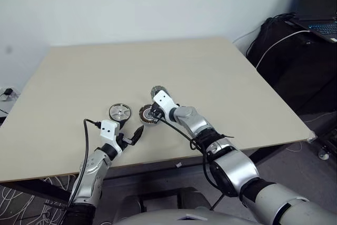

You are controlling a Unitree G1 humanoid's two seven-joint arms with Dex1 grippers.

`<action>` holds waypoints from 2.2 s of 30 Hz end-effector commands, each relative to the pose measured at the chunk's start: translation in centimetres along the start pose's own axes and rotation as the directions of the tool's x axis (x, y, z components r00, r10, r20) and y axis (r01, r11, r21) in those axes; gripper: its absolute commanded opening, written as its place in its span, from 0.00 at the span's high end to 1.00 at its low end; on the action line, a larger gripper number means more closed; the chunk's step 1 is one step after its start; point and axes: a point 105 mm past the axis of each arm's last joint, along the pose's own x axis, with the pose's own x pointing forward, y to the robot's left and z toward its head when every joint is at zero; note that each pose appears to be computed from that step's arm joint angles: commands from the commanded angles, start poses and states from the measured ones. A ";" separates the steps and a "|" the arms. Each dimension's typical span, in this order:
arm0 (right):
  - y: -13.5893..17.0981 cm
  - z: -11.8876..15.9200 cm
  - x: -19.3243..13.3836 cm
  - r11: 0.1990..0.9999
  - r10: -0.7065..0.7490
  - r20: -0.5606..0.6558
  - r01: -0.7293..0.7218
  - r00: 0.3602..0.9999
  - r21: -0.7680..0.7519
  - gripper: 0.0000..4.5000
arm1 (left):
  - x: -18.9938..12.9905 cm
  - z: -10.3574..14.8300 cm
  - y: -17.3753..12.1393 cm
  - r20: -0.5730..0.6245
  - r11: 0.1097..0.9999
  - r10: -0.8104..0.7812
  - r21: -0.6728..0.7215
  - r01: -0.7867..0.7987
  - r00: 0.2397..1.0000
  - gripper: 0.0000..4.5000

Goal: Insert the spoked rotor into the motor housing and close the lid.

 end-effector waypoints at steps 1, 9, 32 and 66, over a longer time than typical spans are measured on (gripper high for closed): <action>-0.3 2.0 -0.2 1.000 -0.002 0.067 0.003 0.998 -0.013 0.99 | 0.4 1.6 -0.2 0.052 1.000 -0.012 0.023 0.010 0.999 0.00; -0.9 1.8 -0.3 0.999 -0.039 0.067 0.040 0.997 -0.008 0.99 | 0.4 1.6 -0.2 0.049 1.000 -0.014 0.023 0.013 0.999 0.00; -0.2 1.4 0.1 1.000 -0.003 0.053 0.002 0.999 0.019 0.99 | 0.3 1.2 -0.3 0.043 1.000 -0.012 0.015 0.011 0.999 0.00; -3.0 1.1 -9.3 0.977 -0.142 0.304 0.084 0.942 0.195 0.99 | -1.3 2.2 5.2 0.068 0.912 0.295 -0.318 -0.260 0.953 0.00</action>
